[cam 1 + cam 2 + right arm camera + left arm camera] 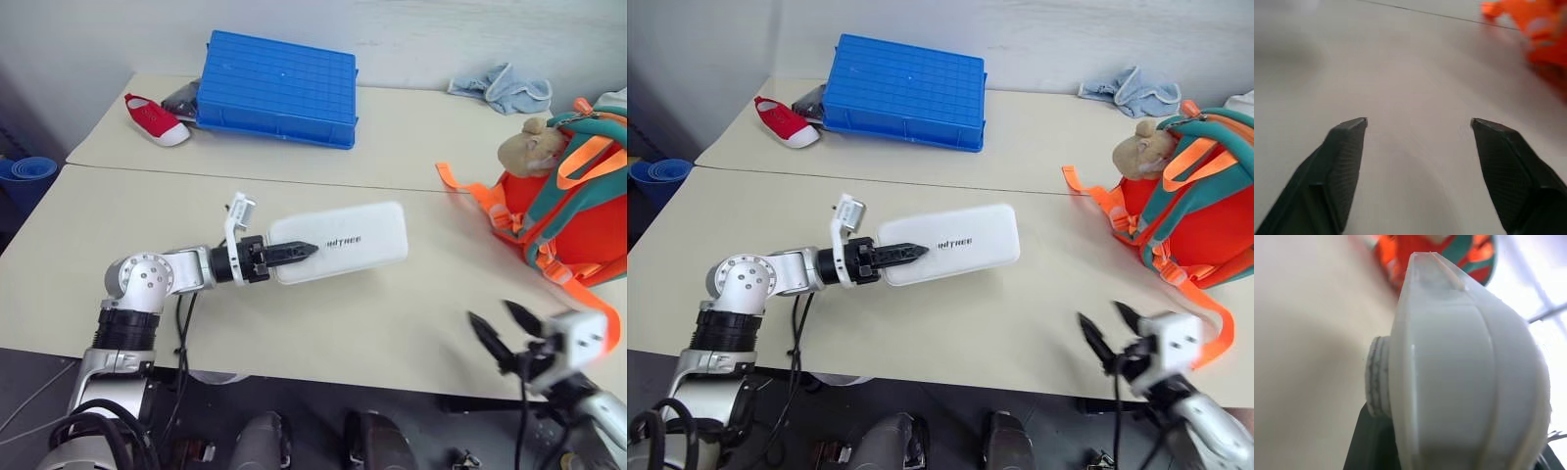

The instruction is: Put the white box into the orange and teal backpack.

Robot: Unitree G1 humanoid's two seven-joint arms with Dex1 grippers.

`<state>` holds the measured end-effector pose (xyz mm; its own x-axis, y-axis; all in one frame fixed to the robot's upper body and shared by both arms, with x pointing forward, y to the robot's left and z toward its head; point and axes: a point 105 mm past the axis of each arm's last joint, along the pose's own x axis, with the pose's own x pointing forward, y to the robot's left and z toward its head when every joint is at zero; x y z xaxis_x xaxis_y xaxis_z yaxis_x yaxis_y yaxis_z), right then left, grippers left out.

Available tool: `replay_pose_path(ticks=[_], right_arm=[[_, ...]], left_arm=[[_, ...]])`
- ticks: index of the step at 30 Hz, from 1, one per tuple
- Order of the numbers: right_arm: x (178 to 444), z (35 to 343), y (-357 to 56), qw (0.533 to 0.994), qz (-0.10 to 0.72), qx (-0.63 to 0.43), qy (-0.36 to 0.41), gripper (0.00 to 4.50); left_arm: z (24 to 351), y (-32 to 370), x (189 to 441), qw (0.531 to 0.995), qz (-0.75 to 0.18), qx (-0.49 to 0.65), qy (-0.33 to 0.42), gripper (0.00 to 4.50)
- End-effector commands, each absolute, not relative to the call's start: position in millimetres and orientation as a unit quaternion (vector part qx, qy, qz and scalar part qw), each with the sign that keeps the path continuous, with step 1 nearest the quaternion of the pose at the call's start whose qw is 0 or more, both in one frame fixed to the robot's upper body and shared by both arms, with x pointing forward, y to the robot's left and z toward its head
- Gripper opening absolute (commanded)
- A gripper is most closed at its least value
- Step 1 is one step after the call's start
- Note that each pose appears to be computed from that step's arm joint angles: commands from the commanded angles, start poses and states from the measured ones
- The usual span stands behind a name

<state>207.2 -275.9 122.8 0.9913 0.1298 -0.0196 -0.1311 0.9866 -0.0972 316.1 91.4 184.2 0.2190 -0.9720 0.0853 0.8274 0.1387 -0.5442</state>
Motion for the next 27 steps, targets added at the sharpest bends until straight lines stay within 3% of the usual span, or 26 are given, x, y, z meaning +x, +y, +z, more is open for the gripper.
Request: replay_pose_path(ticks=[1, 4, 12, 15, 21, 27], right_arm=[[205.3, 157.9, -296.9, 0.994, 0.005, -0.086, -0.061, 4.39], [222.7, 169.0, -303.5, 0.993, 0.016, -0.095, -0.067, 4.39], [324.8, 205.7, -314.7, 0.987, 0.053, -0.123, -0.092, 4.39], [356.4, 209.5, -327.7, 0.988, 0.027, -0.124, -0.083, 4.39], [382.8, 221.3, -304.7, 0.984, 0.081, -0.102, -0.118, 2.54], [368.8, 227.3, -240.0, 0.956, 0.231, -0.076, -0.165, 0.44]], left_arm=[[198.5, 88.1, 309.3, 0.726, -0.663, -0.172, 0.055, 1.23], [192.9, 89.8, 307.8, 0.722, -0.680, -0.125, 0.024, 1.23], [177.1, 92.8, 302.1, 0.724, -0.684, -0.083, 0.013, 1.23], [177.2, 96.1, 298.3, 0.728, -0.681, -0.086, 0.012, 1.23], [185.2, 110.6, 291.6, 0.735, -0.672, -0.088, 0.008, 1.23], [188.8, 134.3, 292.0, 0.756, -0.646, -0.103, 0.006, 1.23]])
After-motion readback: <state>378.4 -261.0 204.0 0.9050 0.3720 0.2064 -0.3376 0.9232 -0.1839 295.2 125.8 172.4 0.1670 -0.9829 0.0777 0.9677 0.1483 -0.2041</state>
